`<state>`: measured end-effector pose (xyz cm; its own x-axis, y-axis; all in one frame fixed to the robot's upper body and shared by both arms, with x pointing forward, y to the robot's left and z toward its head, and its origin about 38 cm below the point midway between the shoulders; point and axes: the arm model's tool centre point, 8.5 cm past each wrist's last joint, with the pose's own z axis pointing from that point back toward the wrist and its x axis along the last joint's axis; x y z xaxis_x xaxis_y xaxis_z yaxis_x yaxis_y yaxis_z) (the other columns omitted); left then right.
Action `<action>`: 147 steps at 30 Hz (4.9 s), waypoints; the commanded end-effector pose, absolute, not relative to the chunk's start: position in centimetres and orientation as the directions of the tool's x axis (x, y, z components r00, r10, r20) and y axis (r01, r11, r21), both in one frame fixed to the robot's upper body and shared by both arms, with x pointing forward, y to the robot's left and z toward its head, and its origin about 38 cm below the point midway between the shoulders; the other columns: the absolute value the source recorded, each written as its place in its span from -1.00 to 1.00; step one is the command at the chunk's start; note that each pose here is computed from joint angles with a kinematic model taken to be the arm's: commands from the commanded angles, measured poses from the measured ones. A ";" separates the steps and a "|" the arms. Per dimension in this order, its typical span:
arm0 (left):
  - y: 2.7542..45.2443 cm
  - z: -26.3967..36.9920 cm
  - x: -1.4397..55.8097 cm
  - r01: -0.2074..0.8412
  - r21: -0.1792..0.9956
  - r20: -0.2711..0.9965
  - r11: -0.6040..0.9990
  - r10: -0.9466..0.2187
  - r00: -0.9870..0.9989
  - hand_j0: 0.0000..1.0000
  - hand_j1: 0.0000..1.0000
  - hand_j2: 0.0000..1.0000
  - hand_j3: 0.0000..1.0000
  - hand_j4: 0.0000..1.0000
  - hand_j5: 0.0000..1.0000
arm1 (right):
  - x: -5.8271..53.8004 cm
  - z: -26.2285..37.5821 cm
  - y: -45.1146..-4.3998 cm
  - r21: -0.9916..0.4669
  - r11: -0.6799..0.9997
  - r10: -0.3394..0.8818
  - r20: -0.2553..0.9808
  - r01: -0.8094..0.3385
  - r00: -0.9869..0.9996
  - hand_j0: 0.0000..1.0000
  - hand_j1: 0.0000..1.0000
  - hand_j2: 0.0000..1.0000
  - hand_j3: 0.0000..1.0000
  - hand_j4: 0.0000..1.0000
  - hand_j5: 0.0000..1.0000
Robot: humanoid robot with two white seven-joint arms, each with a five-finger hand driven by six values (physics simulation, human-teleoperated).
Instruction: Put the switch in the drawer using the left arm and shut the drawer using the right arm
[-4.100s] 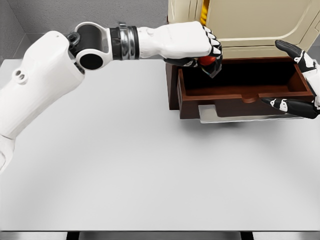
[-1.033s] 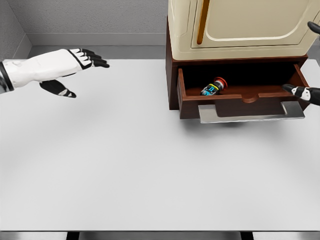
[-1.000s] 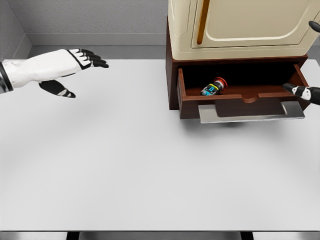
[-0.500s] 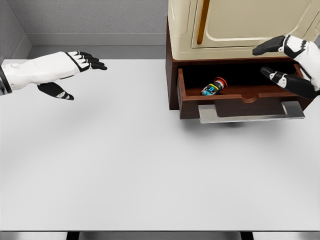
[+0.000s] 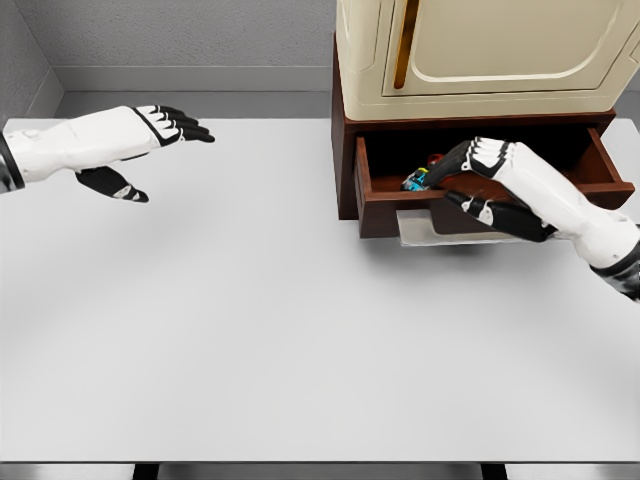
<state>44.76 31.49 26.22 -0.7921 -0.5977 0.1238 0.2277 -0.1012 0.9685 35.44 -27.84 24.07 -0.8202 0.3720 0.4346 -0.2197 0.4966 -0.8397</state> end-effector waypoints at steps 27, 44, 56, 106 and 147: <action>31.7 26.6 44.8 0.222 0.971 0.126 -0.088 -0.601 -0.789 1.00 1.00 1.00 1.00 1.00 1.00 | 34.6 19.8 -23.6 -0.795 0.472 0.275 0.542 -0.380 -0.794 0.09 0.09 0.09 0.09 0.09 0.09; 32.2 27.0 44.7 0.214 0.973 0.118 -0.088 -0.608 -0.785 1.00 1.00 1.00 1.00 1.00 1.00 | 36.4 21.0 -24.7 -0.796 0.496 0.298 0.531 -0.347 -0.793 0.07 0.07 0.07 0.07 0.07 0.07; 32.6 26.9 44.5 0.219 0.971 0.117 -0.093 -0.615 -0.780 1.00 1.00 1.00 1.00 1.00 1.00 | 35.2 22.1 -22.8 -0.805 0.475 0.238 0.507 -0.357 -0.828 0.04 0.04 0.04 0.04 0.04 0.04; 33.5 27.2 44.3 0.214 0.973 0.111 -0.088 -0.631 -0.768 1.00 1.00 1.00 1.00 1.00 1.00 | 38.5 20.1 -21.8 -0.805 0.444 0.270 0.538 -0.392 -0.799 0.03 0.03 0.03 0.03 0.03 0.03; 33.9 27.1 44.1 0.214 0.974 0.119 -0.073 -0.638 -0.761 1.00 1.00 1.00 1.00 1.00 1.00 | 35.5 17.1 -28.3 -0.856 0.324 0.442 0.513 -0.402 -0.736 0.04 0.04 0.04 0.04 0.04 0.04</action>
<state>44.12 33.88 26.91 -0.7620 -0.6372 0.1153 0.2147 -0.0806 0.9734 35.36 -28.15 17.06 -0.7425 0.4396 0.5054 -0.4008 0.3129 -0.8610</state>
